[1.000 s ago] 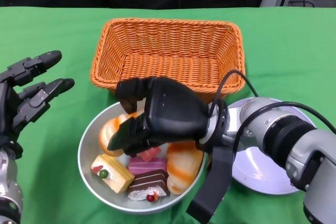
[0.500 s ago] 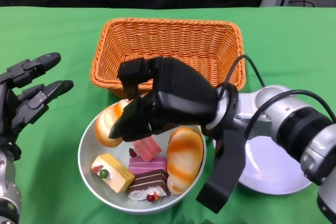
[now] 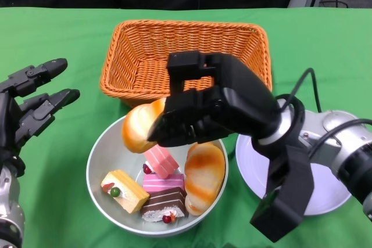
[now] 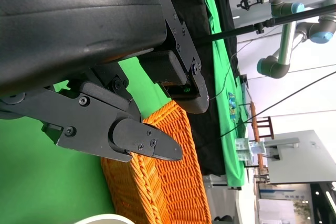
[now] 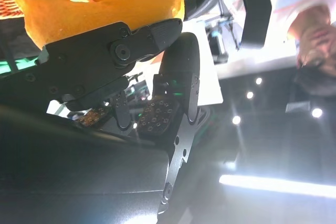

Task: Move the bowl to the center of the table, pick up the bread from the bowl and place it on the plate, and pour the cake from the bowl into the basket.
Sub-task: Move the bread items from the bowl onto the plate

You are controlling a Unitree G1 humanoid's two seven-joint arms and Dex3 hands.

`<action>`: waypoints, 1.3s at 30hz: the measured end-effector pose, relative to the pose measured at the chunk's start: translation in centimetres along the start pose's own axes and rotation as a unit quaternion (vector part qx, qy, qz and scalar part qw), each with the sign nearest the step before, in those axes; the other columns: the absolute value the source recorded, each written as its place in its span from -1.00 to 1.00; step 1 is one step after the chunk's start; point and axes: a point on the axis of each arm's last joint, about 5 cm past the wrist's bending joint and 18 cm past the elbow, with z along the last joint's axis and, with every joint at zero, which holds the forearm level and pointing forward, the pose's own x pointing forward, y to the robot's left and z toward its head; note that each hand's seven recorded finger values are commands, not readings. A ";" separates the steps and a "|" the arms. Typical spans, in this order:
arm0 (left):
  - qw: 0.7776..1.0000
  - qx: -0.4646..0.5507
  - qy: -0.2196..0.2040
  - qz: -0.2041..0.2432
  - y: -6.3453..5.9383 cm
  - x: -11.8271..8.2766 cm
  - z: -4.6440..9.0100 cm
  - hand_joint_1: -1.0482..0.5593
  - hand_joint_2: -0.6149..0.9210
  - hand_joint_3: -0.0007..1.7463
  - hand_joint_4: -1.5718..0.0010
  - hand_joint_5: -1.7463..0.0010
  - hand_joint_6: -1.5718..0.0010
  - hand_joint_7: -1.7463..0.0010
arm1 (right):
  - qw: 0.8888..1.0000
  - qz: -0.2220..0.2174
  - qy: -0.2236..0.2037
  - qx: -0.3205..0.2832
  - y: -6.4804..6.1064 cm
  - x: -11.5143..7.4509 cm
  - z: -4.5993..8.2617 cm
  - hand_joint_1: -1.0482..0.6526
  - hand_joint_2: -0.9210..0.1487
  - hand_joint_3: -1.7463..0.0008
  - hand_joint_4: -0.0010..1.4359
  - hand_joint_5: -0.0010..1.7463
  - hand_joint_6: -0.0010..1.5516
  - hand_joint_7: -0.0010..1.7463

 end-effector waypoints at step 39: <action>1.000 -0.028 0.006 -0.006 0.5 -0.3 -0.2 -0.16 1.00 -0.91 -0.38 0.99 -0.16 0.99 | 0.925 -0.169 0.328 0.087 -4.6 -10.8 6.2 0.14 -0.26 0.15 0.09 0.73 0.02 0.32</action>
